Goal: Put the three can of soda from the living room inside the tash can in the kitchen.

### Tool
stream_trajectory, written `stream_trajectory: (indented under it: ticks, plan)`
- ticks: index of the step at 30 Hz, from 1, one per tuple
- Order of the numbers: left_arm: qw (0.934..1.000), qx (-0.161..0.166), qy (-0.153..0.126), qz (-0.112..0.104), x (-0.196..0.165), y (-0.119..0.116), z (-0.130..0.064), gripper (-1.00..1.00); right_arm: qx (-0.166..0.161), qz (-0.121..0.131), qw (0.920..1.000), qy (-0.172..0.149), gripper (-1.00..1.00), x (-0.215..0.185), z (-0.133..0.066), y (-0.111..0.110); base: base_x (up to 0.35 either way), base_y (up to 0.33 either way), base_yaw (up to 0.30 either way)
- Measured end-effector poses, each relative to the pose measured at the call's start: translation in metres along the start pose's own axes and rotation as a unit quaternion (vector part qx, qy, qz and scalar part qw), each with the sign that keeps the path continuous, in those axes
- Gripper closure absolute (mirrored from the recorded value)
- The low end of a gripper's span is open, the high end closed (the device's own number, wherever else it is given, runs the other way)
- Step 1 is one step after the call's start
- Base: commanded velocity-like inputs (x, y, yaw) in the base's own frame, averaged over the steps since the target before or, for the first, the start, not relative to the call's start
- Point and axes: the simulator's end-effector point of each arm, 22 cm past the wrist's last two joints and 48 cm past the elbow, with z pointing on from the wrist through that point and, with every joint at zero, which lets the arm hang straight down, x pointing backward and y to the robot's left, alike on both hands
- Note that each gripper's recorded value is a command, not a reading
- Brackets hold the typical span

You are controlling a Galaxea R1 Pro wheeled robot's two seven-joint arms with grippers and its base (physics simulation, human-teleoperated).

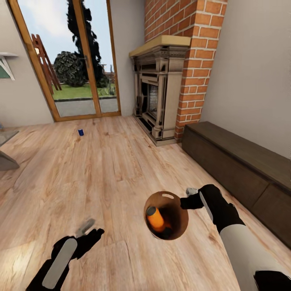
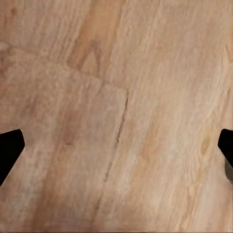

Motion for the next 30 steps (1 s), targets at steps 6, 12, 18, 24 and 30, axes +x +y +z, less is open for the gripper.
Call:
stream_trajectory:
  ticks: [6, 12, 18, 24, 30]
  plan:
    - [0.9986, -0.003, -0.019, -0.050, 0.007, 0.034, 0.023, -1.00, 0.005, -0.010, 0.9998, -0.015, 1.00, -0.011, -0.015, 0.005, 0.000, 0.000, 0.189]
    - [0.9982, 0.007, -0.030, -0.051, -0.001, 0.028, 0.015, -1.00, 0.000, -0.009, 0.9996, -0.028, 1.00, -0.018, -0.028, 0.009, 0.000, 0.000, 0.290]
    - [0.9978, 0.016, -0.039, -0.050, -0.009, 0.020, 0.007, -1.00, 0.006, -0.014, 0.9991, -0.039, 1.00, -0.025, -0.042, 0.010, 0.000, 0.000, 0.297]
    - [0.9973, 0.025, -0.048, -0.050, -0.016, 0.014, -0.002, -1.00, 0.005, -0.017, 0.9985, -0.051, 1.00, -0.032, -0.056, 0.013, 0.000, 0.000, 0.298]
    - [0.9966, 0.034, -0.057, -0.050, -0.022, 0.006, -0.011, -1.00, 0.007, -0.020, 0.9980, -0.060, 1.00, -0.036, -0.068, 0.016, 0.000, 0.000, 0.284]
